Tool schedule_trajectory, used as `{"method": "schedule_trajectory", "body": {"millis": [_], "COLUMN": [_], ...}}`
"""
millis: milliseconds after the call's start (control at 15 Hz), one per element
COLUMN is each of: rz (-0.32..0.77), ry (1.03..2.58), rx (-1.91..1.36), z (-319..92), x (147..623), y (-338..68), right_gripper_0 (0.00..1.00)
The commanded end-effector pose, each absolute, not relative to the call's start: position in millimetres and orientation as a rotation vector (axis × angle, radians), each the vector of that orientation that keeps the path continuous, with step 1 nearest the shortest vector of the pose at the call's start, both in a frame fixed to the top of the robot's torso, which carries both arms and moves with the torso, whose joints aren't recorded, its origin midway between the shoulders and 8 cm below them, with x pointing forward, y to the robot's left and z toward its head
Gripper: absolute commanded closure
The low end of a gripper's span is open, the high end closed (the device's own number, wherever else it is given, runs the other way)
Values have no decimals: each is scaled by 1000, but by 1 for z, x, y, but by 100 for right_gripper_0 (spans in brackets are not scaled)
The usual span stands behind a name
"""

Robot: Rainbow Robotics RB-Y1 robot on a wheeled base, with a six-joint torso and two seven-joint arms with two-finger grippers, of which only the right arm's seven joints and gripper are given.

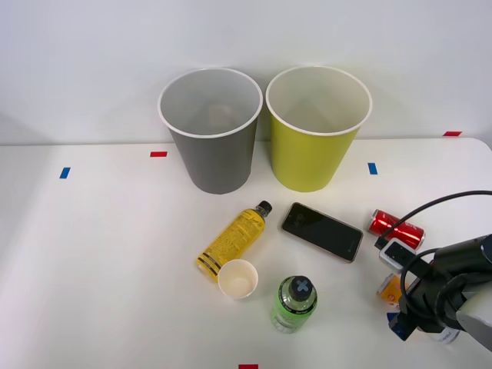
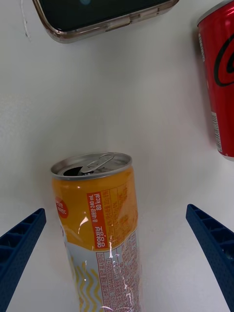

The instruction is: Put cans in the gray bin, plastic bottles in the light green bin

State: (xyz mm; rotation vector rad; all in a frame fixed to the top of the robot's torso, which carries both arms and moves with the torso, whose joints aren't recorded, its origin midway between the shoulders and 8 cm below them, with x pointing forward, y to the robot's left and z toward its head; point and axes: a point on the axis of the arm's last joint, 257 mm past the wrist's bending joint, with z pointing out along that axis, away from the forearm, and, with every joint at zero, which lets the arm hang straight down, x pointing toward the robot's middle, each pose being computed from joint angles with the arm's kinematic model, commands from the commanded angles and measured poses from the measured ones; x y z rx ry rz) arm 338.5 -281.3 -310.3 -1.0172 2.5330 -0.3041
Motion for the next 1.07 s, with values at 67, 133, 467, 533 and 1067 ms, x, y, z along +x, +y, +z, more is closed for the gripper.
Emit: {"method": "schedule_trajectory", "body": {"millis": [67, 133, 467, 533, 1067], "rz": [-335, -334, -342, -345, -360], "ry": [2529, 2537, 2526, 2521, 2517], "rx": [-1029, -1028, -1015, -1018, -1017], "z": [-316, -322, -329, -328, -328], "x": [338, 338, 345, 346, 344], "y": [-281, -282, -282, -281, -283], "right_gripper_0": [0, 0, 1, 9, 87]}}
